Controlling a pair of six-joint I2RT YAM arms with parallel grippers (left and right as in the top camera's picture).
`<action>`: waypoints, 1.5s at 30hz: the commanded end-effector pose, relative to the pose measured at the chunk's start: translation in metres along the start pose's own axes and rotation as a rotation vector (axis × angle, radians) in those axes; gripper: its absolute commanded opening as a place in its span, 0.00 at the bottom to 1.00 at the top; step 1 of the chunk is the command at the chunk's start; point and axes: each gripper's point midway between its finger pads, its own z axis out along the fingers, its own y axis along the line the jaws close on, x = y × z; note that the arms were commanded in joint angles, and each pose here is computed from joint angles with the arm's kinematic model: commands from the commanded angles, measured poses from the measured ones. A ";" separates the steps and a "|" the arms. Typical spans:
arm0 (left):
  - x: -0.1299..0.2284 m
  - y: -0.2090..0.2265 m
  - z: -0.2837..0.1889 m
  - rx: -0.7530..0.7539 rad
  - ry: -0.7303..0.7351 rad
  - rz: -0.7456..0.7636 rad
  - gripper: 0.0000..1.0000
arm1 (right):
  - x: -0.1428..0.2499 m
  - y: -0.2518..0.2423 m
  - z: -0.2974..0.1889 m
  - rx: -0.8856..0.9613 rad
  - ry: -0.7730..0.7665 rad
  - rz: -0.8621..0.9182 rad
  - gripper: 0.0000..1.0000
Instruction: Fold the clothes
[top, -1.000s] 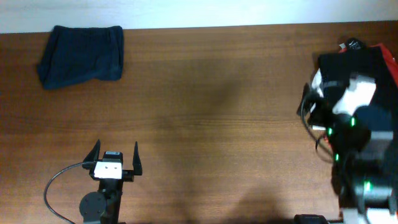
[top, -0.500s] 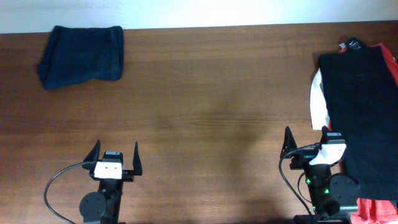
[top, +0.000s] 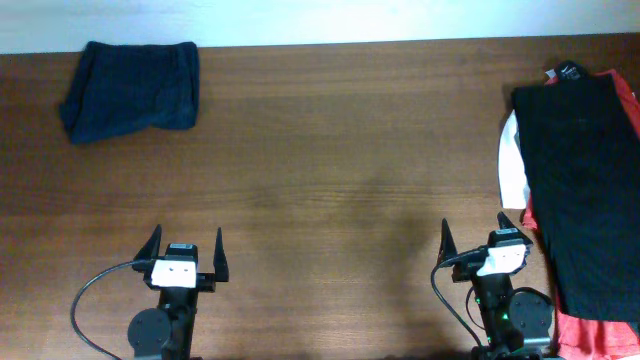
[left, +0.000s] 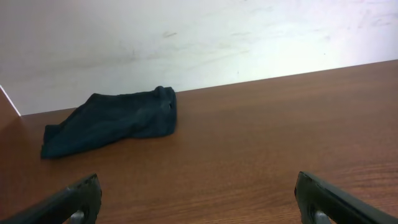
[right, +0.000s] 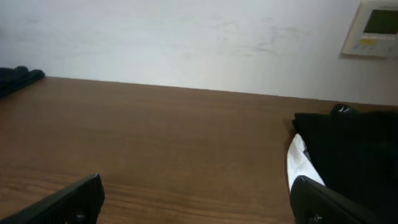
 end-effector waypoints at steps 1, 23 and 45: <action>0.002 0.002 0.000 -0.013 0.004 -0.010 0.99 | 0.000 0.006 0.000 -0.029 -0.011 -0.060 0.99; 0.002 0.002 0.000 -0.013 0.004 -0.010 0.99 | 0.001 0.004 0.000 -0.020 -0.005 -0.017 0.99; 0.002 0.002 0.000 -0.013 0.004 -0.010 0.99 | 0.001 0.004 0.000 -0.020 -0.005 -0.017 0.99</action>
